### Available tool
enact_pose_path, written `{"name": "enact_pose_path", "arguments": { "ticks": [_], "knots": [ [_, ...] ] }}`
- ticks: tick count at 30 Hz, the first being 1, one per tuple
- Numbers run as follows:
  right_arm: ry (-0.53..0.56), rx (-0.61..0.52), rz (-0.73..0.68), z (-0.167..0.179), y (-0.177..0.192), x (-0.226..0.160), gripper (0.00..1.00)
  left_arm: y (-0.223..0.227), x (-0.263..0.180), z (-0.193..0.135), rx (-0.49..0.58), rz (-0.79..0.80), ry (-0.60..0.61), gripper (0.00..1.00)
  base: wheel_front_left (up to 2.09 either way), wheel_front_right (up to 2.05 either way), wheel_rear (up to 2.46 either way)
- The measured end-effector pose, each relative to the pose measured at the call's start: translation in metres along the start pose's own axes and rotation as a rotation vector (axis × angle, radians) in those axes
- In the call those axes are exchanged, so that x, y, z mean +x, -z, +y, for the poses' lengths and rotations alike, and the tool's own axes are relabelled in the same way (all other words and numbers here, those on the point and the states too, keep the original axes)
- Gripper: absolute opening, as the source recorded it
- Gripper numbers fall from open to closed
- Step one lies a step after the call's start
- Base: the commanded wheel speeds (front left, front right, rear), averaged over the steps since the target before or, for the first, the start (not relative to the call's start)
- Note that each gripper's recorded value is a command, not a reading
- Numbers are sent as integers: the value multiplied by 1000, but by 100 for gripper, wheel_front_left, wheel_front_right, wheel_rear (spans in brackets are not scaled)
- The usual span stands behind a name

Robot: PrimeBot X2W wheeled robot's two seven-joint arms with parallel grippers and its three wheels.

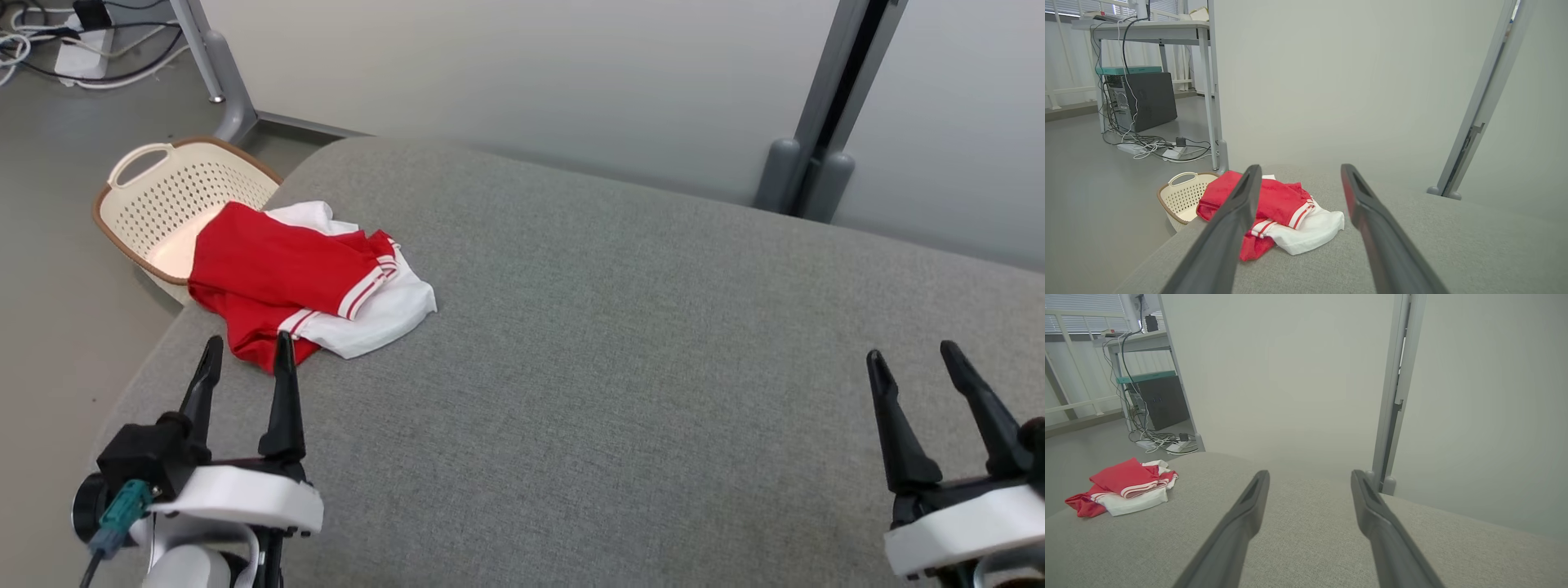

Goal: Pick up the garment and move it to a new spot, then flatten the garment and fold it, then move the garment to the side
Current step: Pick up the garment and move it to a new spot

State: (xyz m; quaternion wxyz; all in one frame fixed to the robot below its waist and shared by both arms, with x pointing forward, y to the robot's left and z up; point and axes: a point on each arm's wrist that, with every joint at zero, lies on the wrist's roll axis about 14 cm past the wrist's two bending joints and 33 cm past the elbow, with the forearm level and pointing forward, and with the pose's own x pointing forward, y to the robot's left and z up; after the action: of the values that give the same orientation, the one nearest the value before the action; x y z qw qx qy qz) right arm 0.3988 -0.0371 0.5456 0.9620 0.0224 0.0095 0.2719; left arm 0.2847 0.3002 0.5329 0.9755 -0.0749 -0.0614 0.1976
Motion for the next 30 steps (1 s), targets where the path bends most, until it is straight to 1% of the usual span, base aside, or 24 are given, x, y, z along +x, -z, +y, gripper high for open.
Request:
{"name": "enact_pose_path", "arguments": {
  "ticks": [4,8,11,14,17,21,24,25,26,27,30],
  "knots": [
    [10,-5,-17,-13,-5,14,100,4,29,-15,-28,5,18,100,0,0,0],
    [19,-11,-27,-30,-5,31,100,29,66,-30,-47,68,36,100,0,0,0],
    [38,-5,-12,-46,7,42,100,61,95,-42,-45,149,48,100,0,0,0],
    [56,12,20,-60,26,50,100,103,115,-49,-43,266,50,100,0,0,0],
    [76,24,62,-74,48,54,100,150,123,-49,-13,405,47,100,0,0,0],
    [112,36,103,-92,71,53,100,199,128,-44,-8,567,13,100,0,0,0],
    [140,39,125,-102,82,49,100,219,133,-39,-14,633,-11,100,0,0,0],
    [150,39,132,-106,84,48,100,221,138,-40,-11,639,-13,47,0,0,0],
    [157,39,136,-109,87,46,100,224,141,-40,-8,643,-15,47,0,0,0],
    [167,39,141,-112,89,45,100,226,143,-39,-3,642,-20,0,0,0,0],
    [189,36,142,-118,89,41,100,222,149,-34,14,622,-30,0,0,0,0]
  ]
}}
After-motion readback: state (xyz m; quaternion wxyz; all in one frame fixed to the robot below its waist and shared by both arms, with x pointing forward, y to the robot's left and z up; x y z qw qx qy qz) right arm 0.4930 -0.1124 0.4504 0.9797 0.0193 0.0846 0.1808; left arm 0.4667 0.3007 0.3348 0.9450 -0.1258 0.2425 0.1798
